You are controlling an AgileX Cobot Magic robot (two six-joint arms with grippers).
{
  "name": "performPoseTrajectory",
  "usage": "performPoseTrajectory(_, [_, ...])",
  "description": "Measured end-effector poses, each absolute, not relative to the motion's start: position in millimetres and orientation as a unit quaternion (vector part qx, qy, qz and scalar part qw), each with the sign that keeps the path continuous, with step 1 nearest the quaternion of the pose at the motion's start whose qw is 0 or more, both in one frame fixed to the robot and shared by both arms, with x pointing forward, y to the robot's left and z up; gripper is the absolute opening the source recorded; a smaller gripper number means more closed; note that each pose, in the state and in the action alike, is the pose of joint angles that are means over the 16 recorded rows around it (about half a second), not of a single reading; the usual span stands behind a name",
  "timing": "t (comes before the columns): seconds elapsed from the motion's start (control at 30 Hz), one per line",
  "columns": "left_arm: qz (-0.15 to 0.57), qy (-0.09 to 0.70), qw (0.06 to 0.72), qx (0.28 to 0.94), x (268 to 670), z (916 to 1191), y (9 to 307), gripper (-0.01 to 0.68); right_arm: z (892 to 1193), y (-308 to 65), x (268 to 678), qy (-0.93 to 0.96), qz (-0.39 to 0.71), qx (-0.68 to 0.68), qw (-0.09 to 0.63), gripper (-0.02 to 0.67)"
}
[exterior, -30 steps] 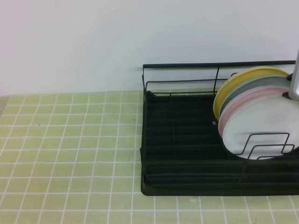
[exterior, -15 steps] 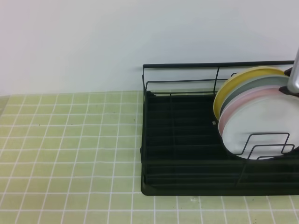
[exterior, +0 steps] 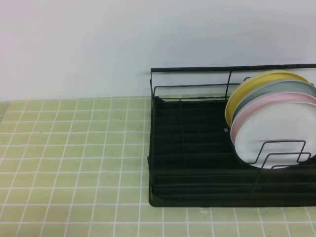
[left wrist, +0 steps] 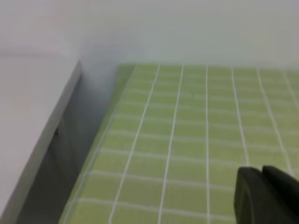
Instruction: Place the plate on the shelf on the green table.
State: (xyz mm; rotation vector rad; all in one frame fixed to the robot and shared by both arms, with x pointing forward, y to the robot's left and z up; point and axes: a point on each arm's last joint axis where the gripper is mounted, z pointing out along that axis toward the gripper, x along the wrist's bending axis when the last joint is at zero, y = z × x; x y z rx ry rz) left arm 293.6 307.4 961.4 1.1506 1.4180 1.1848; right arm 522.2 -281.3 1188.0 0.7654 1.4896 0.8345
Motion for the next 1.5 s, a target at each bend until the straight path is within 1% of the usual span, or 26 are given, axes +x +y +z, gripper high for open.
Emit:
performPoseTrajectory(0.1, [0.466, 0.589, 0.446, 0.486, 293, 956, 307, 0.0, 1204, -292, 507, 0.574, 0.384, 0.392, 0.608, 0.114])
performPoseTrajectory(0.2, [0.459, 0.592, 0.434, 0.501, 292, 953, 306, 0.0, 1213, -300, 493, 0.522, 0.408, 0.442, 0.604, 0.066])
performPoseTrajectory(0.3, [0.455, 0.587, 0.425, 0.517, 292, 950, 306, 0.0, 1215, -302, 481, 0.491, 0.435, 0.473, 0.587, 0.029])
performPoseTrajectory(0.4, [0.451, 0.581, 0.423, 0.53, 292, 949, 305, 0.0, 1214, -301, 472, 0.481, 0.461, 0.485, 0.567, 0.008])
performPoseTrajectory(0.63, [0.443, 0.564, 0.427, 0.55, 292, 949, 303, 0.0, 1204, -291, 459, 0.5, 0.504, 0.467, 0.527, -0.001])
performPoseTrajectory(0.83, [0.439, 0.557, 0.432, 0.557, 292, 949, 302, 0.0, 1195, -286, 457, 0.516, 0.518, 0.458, 0.506, -0.001])
performPoseTrajectory(1.3, [0.445, 0.552, 0.427, 0.561, 292, 949, 303, 0.0, 1173, -286, 479, 0.535, 0.49, 0.486, 0.487, -0.001])
performPoseTrajectory(1.5, [0.445, 0.551, 0.427, 0.562, 292, 949, 303, 0.0, 1169, -290, 470, 0.532, 0.479, 0.491, 0.497, -0.001])
